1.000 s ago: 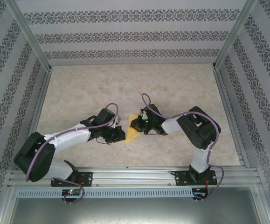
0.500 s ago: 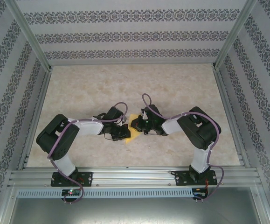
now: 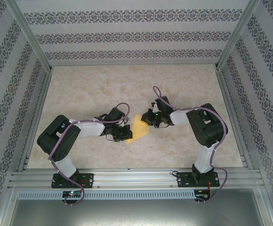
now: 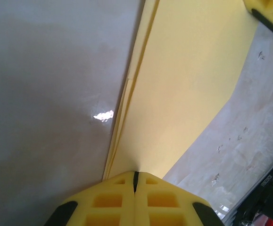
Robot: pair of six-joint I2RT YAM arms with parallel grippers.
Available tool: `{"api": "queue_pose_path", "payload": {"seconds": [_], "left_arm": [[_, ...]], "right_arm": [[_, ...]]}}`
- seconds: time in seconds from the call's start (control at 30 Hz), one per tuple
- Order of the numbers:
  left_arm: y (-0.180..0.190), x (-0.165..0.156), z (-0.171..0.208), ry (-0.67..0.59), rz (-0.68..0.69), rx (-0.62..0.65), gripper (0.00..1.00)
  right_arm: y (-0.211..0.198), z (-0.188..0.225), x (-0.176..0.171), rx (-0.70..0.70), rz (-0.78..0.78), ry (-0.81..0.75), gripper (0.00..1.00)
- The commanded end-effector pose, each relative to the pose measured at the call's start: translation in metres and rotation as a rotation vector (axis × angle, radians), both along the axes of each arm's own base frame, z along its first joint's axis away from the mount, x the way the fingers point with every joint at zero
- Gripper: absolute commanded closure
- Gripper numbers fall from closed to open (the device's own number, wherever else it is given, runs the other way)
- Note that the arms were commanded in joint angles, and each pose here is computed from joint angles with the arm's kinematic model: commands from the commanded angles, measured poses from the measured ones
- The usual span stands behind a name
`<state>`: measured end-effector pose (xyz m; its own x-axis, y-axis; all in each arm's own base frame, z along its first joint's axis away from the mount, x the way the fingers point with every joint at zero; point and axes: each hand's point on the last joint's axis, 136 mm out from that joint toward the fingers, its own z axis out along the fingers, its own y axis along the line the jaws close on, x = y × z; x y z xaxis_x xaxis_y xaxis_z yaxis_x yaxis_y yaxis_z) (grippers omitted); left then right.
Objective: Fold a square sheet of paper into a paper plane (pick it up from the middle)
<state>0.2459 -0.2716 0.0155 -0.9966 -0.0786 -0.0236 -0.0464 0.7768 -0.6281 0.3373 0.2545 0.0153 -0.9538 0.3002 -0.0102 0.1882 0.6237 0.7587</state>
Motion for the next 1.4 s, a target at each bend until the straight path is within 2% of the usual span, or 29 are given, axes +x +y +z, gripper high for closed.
{"api": "queue_pose_path", "payload": {"seconds": [0.0,0.3,0.43,0.6,0.7,0.93,1.03,1.2,1.37], "left_arm": [[0.05,-0.042,-0.046,0.167,0.008,0.247,1.0],[0.046,-0.043,-0.048,0.181,-0.007,0.231,1.0],[0.045,-0.043,-0.048,0.178,-0.012,0.227,1.0],[0.044,-0.043,-0.047,0.177,-0.014,0.223,1.0],[0.044,-0.042,-0.046,0.176,-0.013,0.223,1.0],[0.044,-0.042,-0.047,0.178,-0.017,0.224,1.0],[0.043,-0.041,-0.047,0.179,-0.016,0.224,1.0],[0.043,-0.041,-0.048,0.181,-0.018,0.223,1.0],[0.044,-0.042,-0.048,0.185,-0.016,0.231,1.0]], "right_arm": [[-0.037,-0.033,0.01,-0.098,-0.065,0.033,0.93],[-0.066,-0.007,0.048,-0.089,-0.118,-0.058,0.94],[-0.063,0.016,0.056,-0.034,-0.094,-0.102,0.94],[-0.046,0.067,0.042,-0.025,-0.052,-0.209,0.94],[-0.02,0.079,0.02,-0.003,0.014,-0.22,0.96],[0.038,0.057,-0.035,0.05,0.121,-0.165,1.0],[0.051,0.038,-0.051,0.021,0.149,-0.13,1.0],[0.048,0.002,-0.061,-0.022,0.153,-0.062,1.0],[0.02,-0.028,-0.053,-0.075,0.073,-0.01,1.0]]}}
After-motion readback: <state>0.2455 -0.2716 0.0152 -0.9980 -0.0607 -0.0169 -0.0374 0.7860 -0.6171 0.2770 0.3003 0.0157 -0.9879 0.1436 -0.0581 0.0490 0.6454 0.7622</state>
